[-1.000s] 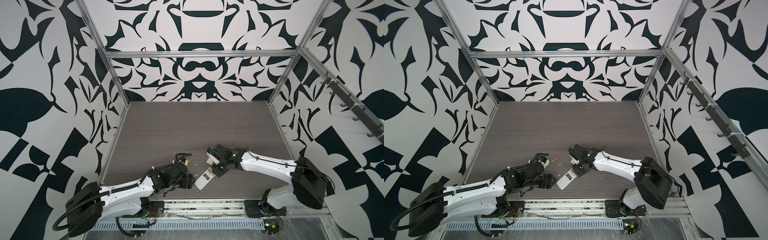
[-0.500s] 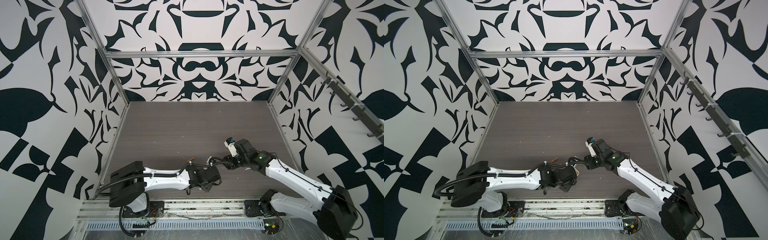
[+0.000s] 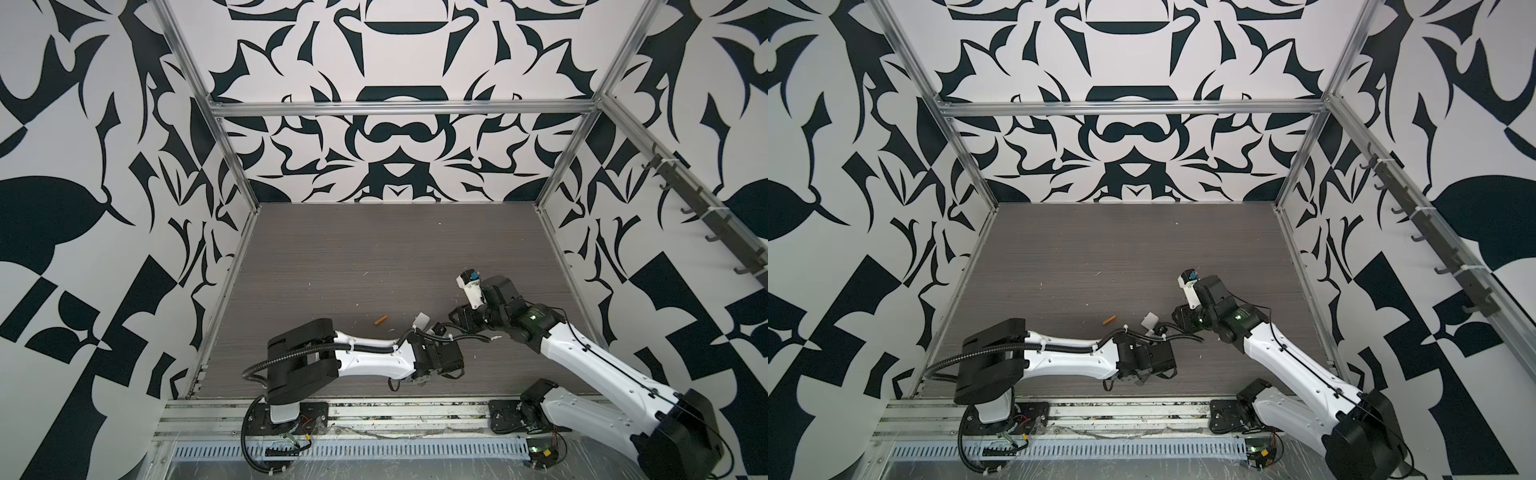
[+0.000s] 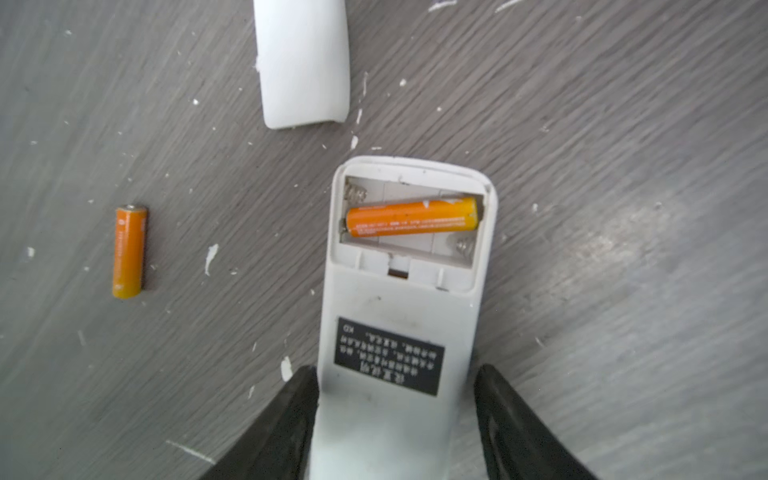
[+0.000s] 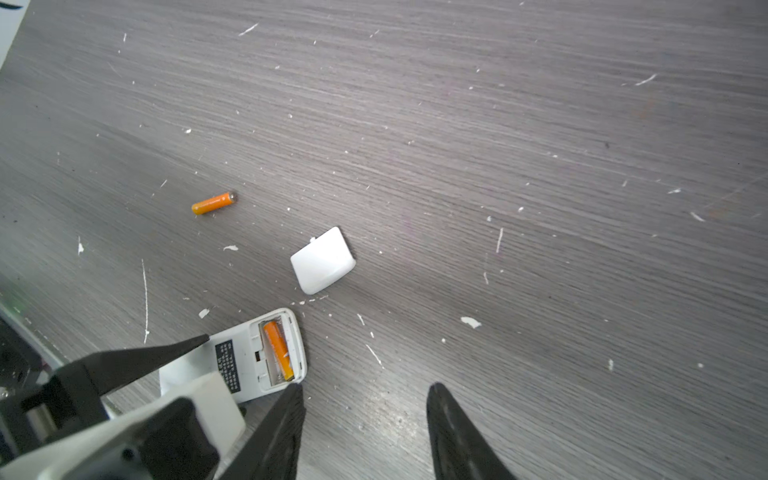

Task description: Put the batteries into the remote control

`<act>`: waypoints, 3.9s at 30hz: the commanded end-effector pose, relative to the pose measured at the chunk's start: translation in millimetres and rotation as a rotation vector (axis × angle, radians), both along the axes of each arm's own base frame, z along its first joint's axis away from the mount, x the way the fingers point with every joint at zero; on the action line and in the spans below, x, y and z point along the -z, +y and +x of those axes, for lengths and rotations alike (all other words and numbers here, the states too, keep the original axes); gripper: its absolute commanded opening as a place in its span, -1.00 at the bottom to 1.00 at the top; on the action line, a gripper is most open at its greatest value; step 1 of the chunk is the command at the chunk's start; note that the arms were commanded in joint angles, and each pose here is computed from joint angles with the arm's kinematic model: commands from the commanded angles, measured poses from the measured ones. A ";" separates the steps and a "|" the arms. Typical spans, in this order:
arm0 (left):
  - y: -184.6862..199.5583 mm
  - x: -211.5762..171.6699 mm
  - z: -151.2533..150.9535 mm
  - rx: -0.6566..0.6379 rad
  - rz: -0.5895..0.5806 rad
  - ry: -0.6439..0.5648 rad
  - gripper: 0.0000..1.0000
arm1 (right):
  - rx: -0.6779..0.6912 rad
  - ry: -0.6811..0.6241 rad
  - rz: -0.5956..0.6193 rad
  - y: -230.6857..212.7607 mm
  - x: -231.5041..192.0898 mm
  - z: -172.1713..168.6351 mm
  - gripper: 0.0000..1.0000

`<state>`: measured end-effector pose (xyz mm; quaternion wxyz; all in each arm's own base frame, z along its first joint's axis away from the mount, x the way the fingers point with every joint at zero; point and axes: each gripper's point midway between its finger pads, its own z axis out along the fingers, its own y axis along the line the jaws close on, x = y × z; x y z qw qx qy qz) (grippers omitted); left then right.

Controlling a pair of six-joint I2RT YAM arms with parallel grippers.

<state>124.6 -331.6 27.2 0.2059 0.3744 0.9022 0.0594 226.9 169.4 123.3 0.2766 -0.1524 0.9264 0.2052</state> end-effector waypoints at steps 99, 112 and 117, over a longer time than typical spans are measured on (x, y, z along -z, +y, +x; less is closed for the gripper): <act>-13.3 -60.2 6.7 -0.257 -1.124 1.147 -0.12 | 0.023 -0.220 0.084 -23.9 -82.5 -4.4 -0.19; -10.7 -43.4 22.8 -0.384 -1.267 1.202 -0.16 | 0.033 -0.245 0.045 -32.0 -89.1 -6.2 -0.20; -10.5 -50.3 24.5 -0.382 -1.305 1.202 -0.05 | 0.032 -0.246 0.046 -31.6 -89.0 -5.8 -0.20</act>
